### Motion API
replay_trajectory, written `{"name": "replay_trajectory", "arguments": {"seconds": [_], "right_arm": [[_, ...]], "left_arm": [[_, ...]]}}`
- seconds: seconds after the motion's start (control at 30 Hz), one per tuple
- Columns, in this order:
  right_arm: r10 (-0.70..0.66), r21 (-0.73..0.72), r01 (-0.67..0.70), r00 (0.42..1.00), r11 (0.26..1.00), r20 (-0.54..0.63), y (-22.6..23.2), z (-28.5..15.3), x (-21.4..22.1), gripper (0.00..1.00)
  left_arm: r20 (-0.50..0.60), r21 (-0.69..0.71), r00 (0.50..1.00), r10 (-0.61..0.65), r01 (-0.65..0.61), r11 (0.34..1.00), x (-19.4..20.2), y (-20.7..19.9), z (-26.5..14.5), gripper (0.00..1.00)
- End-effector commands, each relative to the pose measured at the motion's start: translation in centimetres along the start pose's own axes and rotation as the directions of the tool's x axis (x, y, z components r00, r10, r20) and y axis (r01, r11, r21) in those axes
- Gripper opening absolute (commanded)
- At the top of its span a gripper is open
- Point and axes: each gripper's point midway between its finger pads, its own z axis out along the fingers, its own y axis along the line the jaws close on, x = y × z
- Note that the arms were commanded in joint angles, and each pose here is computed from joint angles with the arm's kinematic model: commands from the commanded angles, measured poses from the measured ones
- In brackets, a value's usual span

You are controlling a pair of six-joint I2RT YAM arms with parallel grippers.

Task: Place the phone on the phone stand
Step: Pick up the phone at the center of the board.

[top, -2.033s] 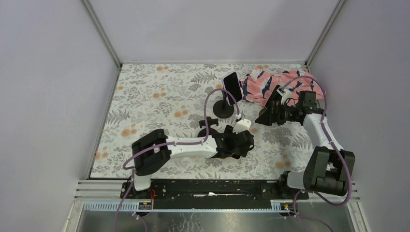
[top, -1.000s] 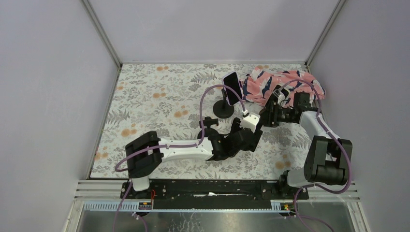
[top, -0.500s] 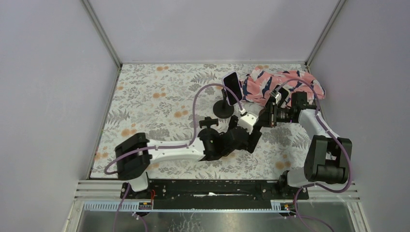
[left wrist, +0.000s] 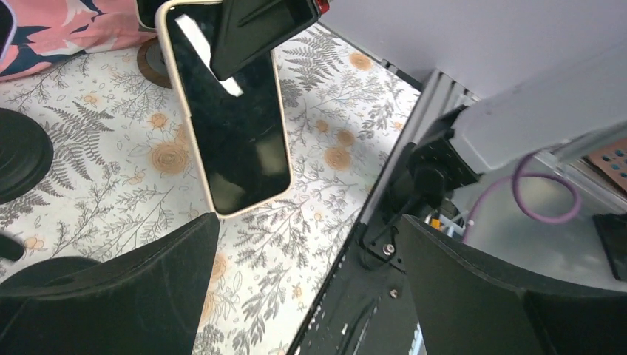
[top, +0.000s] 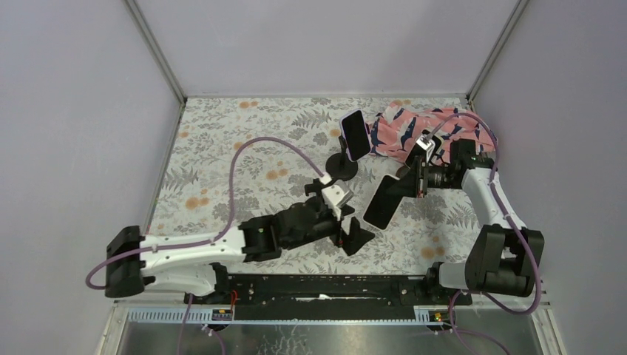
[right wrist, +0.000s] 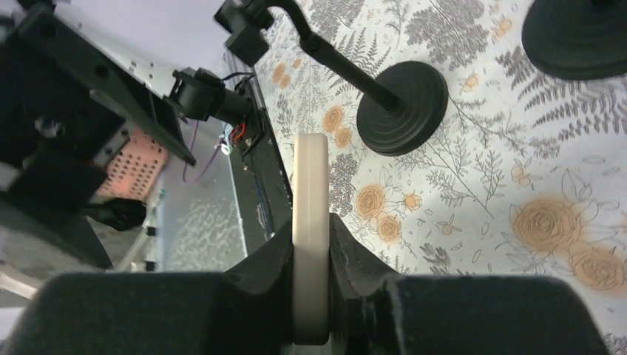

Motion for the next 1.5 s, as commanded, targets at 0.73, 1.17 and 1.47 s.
{"name": "replay_trajectory", "arguments": {"seconds": [0.73, 1.17, 1.47], "right_arm": [[-0.632, -0.449, 0.567, 0.775, 0.690, 0.007, 15.1, 2.7, 2.7, 0.00], [-0.664, -0.527, 0.546, 0.746, 0.651, -0.047, 16.3, 5.7, 2.6, 0.00], [-0.700, -0.472, 0.565, 0.692, 0.677, -0.175, 14.8, 5.9, 4.1, 0.20]], "left_arm": [[0.278, 0.320, 0.929, -0.243, 0.149, 0.936, 3.5, -0.3, -6.1, 0.93], [0.267, 0.317, 0.942, -0.203, 0.113, 0.942, 2.4, -1.5, -2.7, 0.43], [0.184, 0.287, 0.981, -0.064, 0.009, 0.958, 3.5, -1.1, -3.0, 0.00]]}}
